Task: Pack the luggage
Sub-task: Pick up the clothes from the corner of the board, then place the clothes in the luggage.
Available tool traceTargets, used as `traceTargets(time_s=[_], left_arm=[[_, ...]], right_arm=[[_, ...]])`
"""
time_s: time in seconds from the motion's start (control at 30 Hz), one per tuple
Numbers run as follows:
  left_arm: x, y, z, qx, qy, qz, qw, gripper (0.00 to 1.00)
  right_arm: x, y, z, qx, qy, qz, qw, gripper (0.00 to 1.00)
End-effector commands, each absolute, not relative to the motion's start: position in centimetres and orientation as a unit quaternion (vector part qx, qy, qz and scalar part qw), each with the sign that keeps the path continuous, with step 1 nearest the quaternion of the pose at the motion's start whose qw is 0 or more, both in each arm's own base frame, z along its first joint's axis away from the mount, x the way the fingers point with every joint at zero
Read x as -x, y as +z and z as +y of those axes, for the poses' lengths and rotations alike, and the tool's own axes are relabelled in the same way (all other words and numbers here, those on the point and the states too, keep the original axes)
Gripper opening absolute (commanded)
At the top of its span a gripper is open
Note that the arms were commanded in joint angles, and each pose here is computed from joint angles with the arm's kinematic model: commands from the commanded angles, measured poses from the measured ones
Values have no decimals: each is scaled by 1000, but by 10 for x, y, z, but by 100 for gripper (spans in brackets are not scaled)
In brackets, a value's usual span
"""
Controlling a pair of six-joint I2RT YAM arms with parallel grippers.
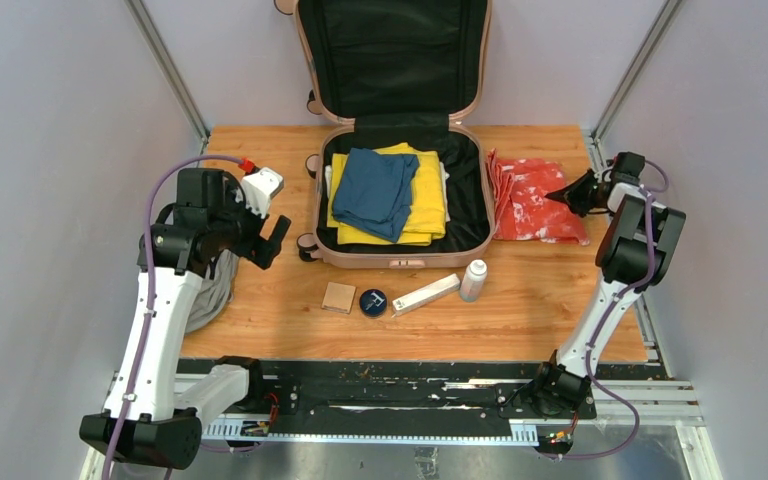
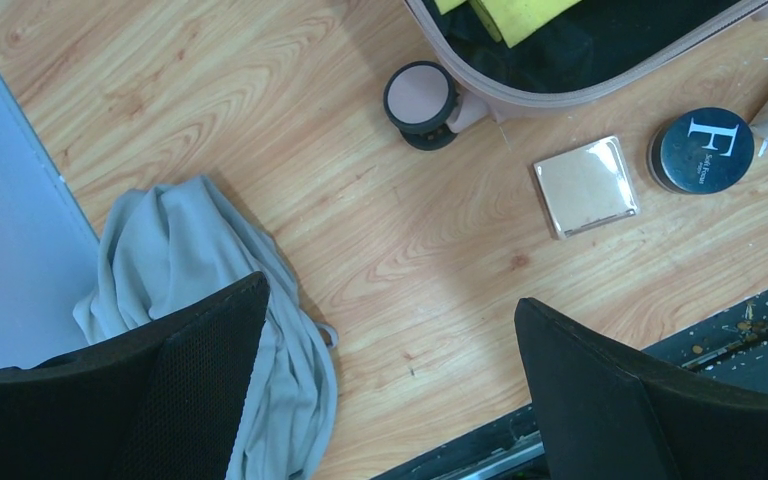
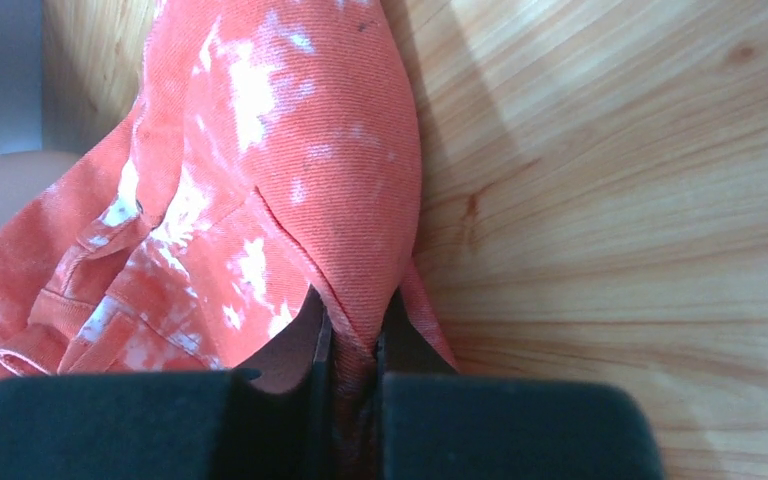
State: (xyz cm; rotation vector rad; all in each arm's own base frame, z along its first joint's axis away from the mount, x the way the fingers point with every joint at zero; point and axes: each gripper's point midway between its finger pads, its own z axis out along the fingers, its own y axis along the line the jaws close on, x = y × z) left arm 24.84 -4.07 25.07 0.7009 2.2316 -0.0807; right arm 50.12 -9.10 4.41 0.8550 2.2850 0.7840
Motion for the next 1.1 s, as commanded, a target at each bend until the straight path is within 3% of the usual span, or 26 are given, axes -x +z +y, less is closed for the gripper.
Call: traceTargets(time_s=[0.0, 0.33, 0.5, 0.83, 1.07], left_arm=[[-247, 258, -42, -272, -38, 875, 399, 100], [-242, 268, -51, -268, -61, 867, 415, 100], [-237, 274, -58, -267, -80, 861, 425, 100], [-239, 268, -57, -255, -83, 869, 415, 100], [-241, 271, -52, -239, -69, 873, 419, 100]], right_arm=[[-473, 46, -66, -352, 319, 850, 228, 0], [-486, 269, -67, -303, 315, 790, 429, 0], [-472, 344, -29, -229, 297, 794, 478, 0], [-435, 430, 124, -56, 285, 805, 518, 0], [-408, 465, 256, 71, 363, 781, 504, 0]])
